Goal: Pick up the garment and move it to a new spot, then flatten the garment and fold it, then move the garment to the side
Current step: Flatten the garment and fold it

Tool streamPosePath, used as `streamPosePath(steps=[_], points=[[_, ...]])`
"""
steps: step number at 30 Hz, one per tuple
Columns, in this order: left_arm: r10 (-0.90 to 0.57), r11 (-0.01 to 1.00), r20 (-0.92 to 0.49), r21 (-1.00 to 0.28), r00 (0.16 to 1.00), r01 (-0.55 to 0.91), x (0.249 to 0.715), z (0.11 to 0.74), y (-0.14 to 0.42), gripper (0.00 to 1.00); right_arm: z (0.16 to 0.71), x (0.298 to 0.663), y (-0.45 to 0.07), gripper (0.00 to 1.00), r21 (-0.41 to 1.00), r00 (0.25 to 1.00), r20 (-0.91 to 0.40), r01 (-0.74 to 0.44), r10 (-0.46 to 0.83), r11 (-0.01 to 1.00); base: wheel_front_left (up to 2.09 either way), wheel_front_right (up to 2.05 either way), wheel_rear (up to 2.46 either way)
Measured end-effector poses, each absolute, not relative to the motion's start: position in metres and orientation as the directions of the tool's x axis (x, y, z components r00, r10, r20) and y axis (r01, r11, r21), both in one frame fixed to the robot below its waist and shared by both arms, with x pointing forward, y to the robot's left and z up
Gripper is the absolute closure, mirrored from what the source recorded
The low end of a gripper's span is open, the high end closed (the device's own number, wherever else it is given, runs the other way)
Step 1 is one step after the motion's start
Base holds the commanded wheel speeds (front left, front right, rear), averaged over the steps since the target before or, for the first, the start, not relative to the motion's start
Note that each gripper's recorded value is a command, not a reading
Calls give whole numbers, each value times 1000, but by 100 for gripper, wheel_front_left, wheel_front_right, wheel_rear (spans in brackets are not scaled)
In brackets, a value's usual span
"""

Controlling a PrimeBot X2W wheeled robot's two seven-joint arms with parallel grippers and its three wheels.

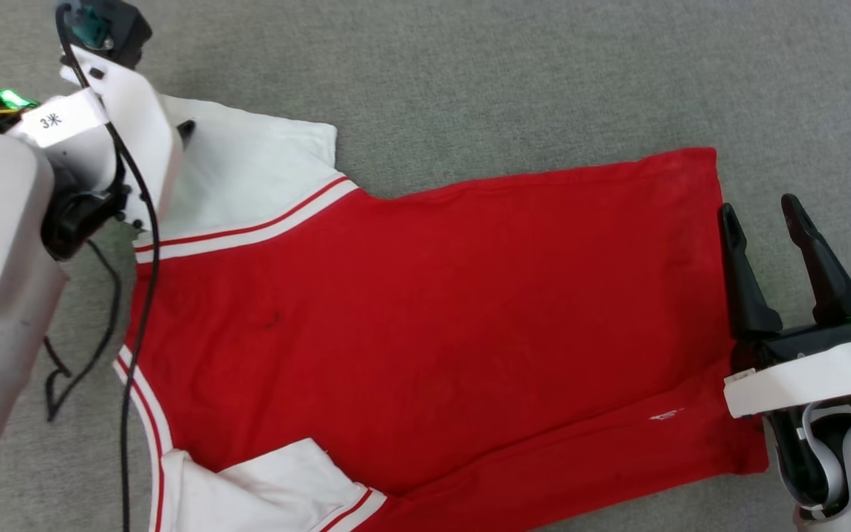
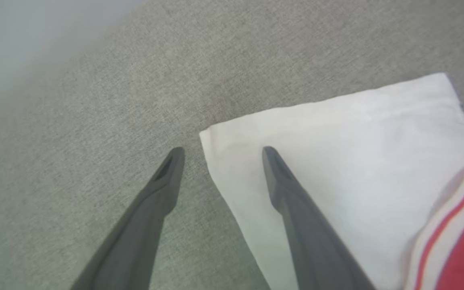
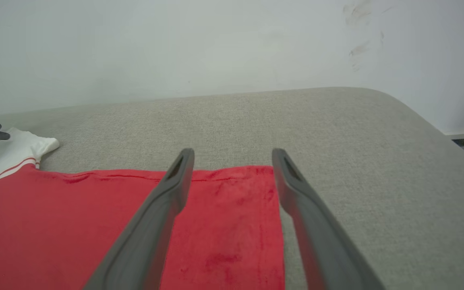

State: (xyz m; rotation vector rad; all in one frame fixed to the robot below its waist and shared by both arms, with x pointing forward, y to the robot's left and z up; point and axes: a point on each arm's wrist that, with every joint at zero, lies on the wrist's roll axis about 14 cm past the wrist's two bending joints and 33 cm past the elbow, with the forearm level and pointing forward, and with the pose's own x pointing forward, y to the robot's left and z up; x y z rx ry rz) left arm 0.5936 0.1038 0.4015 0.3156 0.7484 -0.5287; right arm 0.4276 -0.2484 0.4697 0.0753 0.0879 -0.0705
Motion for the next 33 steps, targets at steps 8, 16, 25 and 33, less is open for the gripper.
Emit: streamPosePath(steps=[8, 16, 25, 33], points=[[-311, 835, -769, 60, 559, 547, 599, 371, 108, 55, 457, 428, -253, 0, 63, 990, -116, 90, -82, 994, 0, 0, 0], [-376, 833, -735, -1, 564, 554, 594, 375, 96, 100, 455, 428, -252, 0, 58, 989, -123, 85, -78, 995, 0, 0, 0], [-417, 864, -587, -19, 694, 503, 590, 419, 101, 100, 468, 420, -251, 0, 39, 990, -132, 62, -56, 997, 0, 0, 0], [-444, 866, -476, -11, 759, 500, 559, 462, 106, 100, 481, 418, -255, 0, -34, 979, -202, 5, -12, 999, 0, 0, 0]])
